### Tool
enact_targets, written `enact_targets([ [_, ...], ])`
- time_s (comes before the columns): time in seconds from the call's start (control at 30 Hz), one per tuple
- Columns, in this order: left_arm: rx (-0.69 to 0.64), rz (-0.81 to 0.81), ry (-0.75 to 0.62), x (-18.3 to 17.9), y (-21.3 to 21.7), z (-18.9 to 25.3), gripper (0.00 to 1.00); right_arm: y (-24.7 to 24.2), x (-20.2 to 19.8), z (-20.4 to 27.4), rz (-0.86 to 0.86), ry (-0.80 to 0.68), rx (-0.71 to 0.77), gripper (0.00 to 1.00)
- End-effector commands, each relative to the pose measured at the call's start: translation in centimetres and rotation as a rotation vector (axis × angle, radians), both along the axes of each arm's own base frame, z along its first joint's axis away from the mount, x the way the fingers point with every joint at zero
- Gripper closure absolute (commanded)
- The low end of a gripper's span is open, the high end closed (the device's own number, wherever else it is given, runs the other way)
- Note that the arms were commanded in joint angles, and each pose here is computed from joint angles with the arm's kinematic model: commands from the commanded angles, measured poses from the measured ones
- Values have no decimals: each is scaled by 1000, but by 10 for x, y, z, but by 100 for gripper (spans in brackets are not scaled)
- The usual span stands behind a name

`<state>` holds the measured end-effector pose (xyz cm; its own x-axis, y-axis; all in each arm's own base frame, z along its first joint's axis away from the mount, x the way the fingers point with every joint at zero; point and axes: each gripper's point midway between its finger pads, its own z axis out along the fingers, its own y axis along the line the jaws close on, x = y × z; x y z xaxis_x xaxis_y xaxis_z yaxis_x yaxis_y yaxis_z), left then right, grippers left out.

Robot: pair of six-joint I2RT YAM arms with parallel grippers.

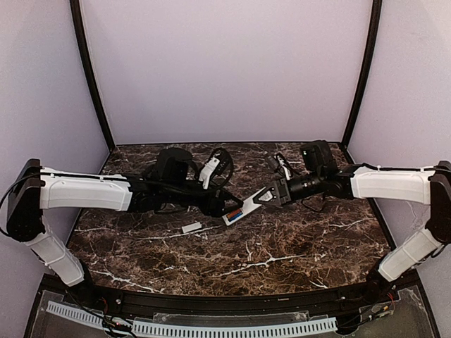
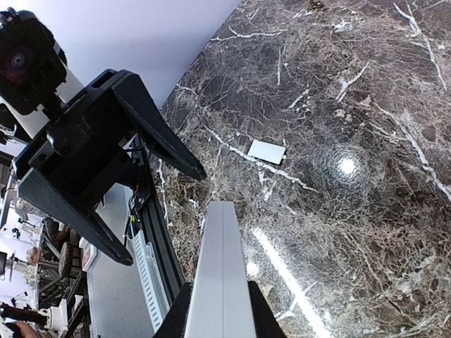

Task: Load the batteries into the remote control
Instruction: Press the battery in the battery compartment.

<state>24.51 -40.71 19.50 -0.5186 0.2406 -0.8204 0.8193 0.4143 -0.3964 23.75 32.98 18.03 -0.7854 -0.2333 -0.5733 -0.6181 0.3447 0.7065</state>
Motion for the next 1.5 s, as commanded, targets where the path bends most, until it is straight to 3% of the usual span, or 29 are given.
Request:
enact_targets([
  [0.0, -16, -31, 51, -7, -2, -4, 38, 1, 0, 16, -11, -62, 32, 100],
  [0.33, 58, -27, 100, -1, -6, -29, 47, 2, -2, 22, 4, -61, 51, 100],
  [0.87, 71, -2, 174, 13, 3, -46, 75, -1, -7, 42, 13, -115, 107, 100],
  [1.07, 117, -22, 140, 11, 3, -48, 77, -3, -5, 45, 11, -88, 142, 100],
  [1.37, 231, -48, 75, 4, 1, -61, 70, -2, -4, 50, 12, -68, 171, 100],
  [1.47, 238, -14, 78, 8, 6, -64, 73, -3, -6, 52, 20, -71, 181, 100],
])
